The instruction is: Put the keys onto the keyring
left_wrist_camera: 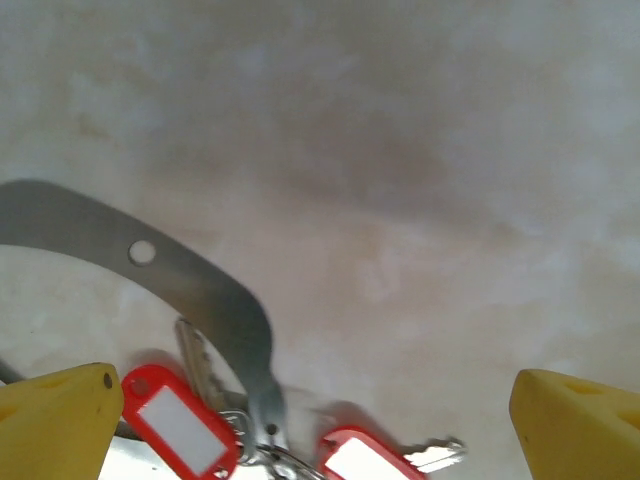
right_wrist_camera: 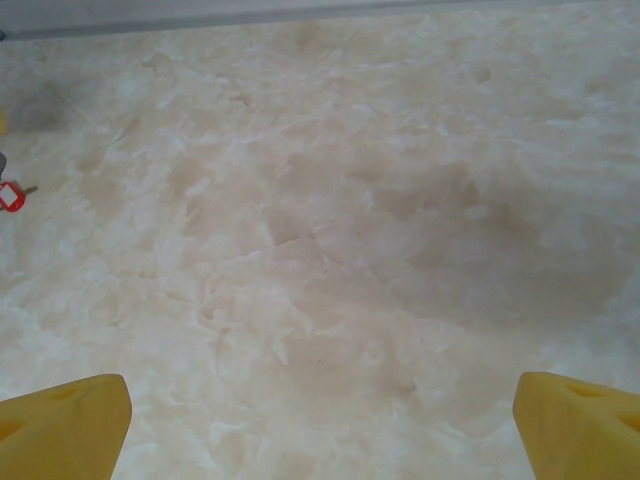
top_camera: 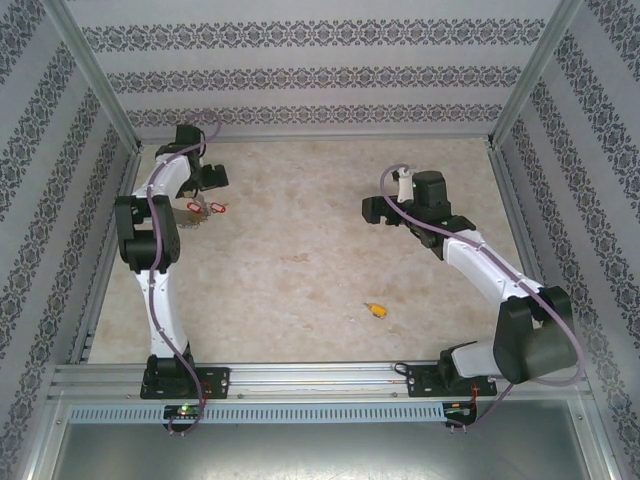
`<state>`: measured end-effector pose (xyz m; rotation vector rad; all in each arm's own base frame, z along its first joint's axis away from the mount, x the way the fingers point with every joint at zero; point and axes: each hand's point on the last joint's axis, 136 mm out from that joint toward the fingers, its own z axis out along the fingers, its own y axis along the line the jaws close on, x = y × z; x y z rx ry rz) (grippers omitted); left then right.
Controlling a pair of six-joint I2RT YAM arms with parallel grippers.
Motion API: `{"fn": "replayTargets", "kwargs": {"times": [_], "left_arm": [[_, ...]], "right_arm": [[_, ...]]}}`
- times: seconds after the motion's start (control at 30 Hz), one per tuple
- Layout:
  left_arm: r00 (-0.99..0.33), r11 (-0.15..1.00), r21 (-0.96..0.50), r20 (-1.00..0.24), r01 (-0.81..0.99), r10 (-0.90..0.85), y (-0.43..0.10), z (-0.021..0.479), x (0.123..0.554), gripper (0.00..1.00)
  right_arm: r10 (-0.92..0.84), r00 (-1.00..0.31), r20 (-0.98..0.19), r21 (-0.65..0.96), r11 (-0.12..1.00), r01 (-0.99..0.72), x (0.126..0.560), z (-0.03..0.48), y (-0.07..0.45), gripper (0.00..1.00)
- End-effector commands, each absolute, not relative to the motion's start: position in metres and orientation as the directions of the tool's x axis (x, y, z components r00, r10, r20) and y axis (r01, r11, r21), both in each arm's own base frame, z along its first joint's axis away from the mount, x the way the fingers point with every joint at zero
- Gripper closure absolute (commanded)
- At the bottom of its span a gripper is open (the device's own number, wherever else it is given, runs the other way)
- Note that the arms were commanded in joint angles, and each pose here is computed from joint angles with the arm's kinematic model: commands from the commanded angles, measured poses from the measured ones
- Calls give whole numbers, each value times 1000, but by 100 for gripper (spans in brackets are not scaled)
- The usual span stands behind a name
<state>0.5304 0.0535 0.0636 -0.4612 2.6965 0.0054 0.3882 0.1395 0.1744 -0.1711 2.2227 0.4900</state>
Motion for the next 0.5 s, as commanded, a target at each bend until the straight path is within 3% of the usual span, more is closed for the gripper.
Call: {"fn": "replayTargets", "kwargs": {"times": [0.0,0.47], "left_arm": [[-903,956,-64,-316,-287,-292,47,82,518,0],[-878,922,-132,-280,-365,-388,37,80,504,0]], "right_arm": [[40,-637,-770,305,900,-312,392,185,150,2],[51,-589,-806,309,885,-347,394,212,156,2]]}}
